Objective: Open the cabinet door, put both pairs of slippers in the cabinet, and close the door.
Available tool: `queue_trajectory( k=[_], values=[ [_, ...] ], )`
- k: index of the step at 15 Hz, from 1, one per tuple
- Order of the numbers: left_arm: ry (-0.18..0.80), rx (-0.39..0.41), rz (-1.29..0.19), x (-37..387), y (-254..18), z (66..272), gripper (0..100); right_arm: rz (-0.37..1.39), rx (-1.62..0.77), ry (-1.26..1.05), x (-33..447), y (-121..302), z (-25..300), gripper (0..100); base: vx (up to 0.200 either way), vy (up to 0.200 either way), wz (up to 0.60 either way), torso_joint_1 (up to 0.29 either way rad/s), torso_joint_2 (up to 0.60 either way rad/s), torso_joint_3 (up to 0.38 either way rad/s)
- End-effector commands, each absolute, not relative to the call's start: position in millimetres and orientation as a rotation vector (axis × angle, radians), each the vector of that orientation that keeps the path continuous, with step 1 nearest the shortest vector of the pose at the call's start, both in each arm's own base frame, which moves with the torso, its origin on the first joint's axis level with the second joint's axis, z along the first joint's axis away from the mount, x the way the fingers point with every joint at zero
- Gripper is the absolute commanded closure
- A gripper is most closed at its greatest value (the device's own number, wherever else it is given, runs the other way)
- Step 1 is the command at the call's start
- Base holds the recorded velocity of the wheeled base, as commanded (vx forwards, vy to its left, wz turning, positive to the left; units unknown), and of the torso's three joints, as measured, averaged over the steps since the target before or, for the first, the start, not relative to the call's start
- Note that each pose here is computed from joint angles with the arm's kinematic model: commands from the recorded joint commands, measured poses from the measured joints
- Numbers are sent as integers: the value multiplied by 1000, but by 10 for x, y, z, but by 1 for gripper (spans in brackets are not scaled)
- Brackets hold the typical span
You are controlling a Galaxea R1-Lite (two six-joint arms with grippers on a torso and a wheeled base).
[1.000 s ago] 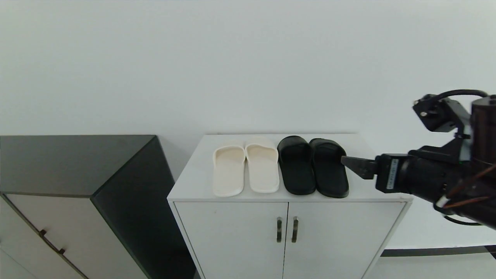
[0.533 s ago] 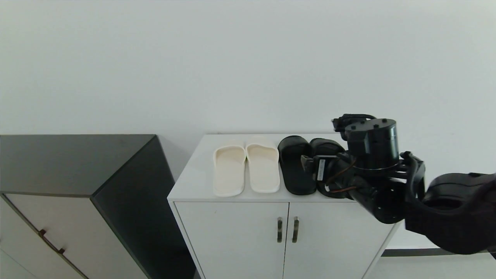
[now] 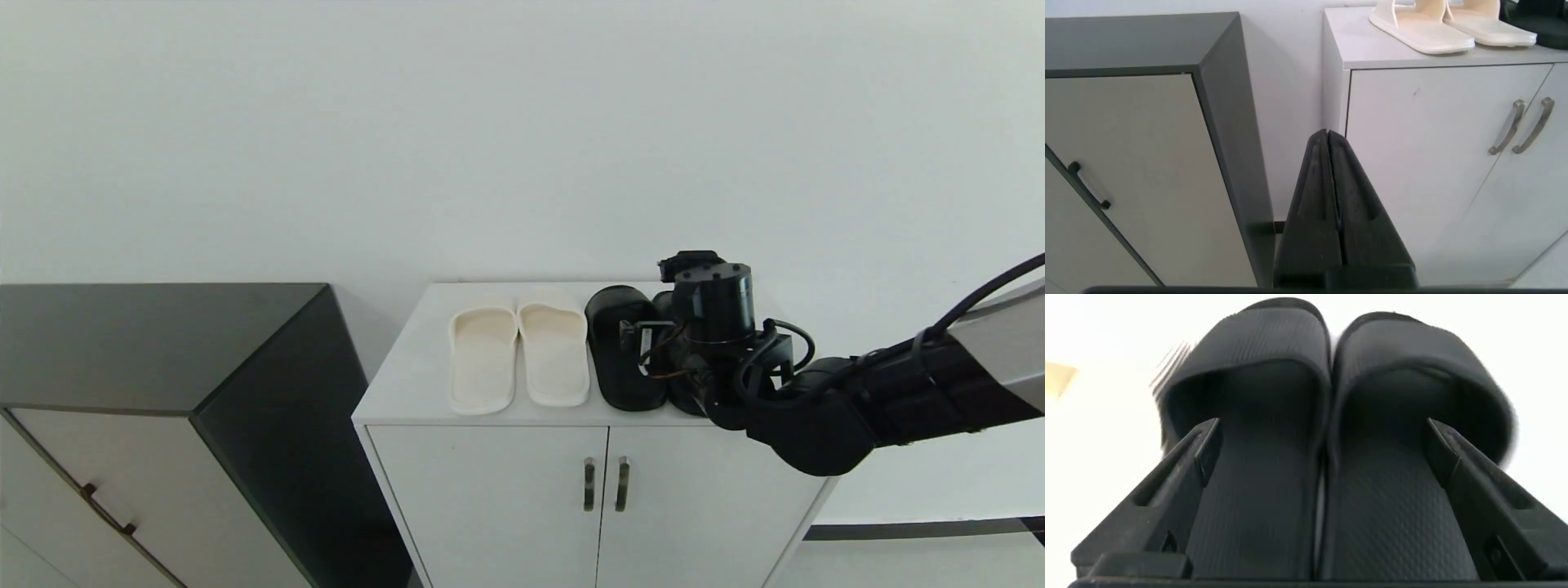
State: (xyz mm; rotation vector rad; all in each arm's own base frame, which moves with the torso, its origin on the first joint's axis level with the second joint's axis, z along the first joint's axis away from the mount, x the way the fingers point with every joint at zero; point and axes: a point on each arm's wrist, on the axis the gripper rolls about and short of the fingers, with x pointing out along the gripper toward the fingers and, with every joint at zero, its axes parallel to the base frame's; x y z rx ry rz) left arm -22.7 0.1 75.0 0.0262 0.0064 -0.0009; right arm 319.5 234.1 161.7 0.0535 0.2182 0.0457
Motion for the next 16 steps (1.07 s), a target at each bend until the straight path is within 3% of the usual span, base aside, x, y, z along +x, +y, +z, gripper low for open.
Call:
queue_trajectory(
  k=[1,11,12,16],
  values=[
    [6,26,0,-227,1,750,100,40,41,236,3329,2399,1481,0,0,0,0,0,0,0],
    [6,25,-2,-227,1,750,100,12,30,207,3704,2386,1413,0,0,0,0,0,0,0],
    [6,25,-2,-227,1,750,100,6,31,207,3732,2372,1405,100,0,0,0,0,0,0],
    [6,25,-2,-227,1,750,100,1,26,201,3758,2365,1415,100,0,0,0,0,0,0]
  ],
)
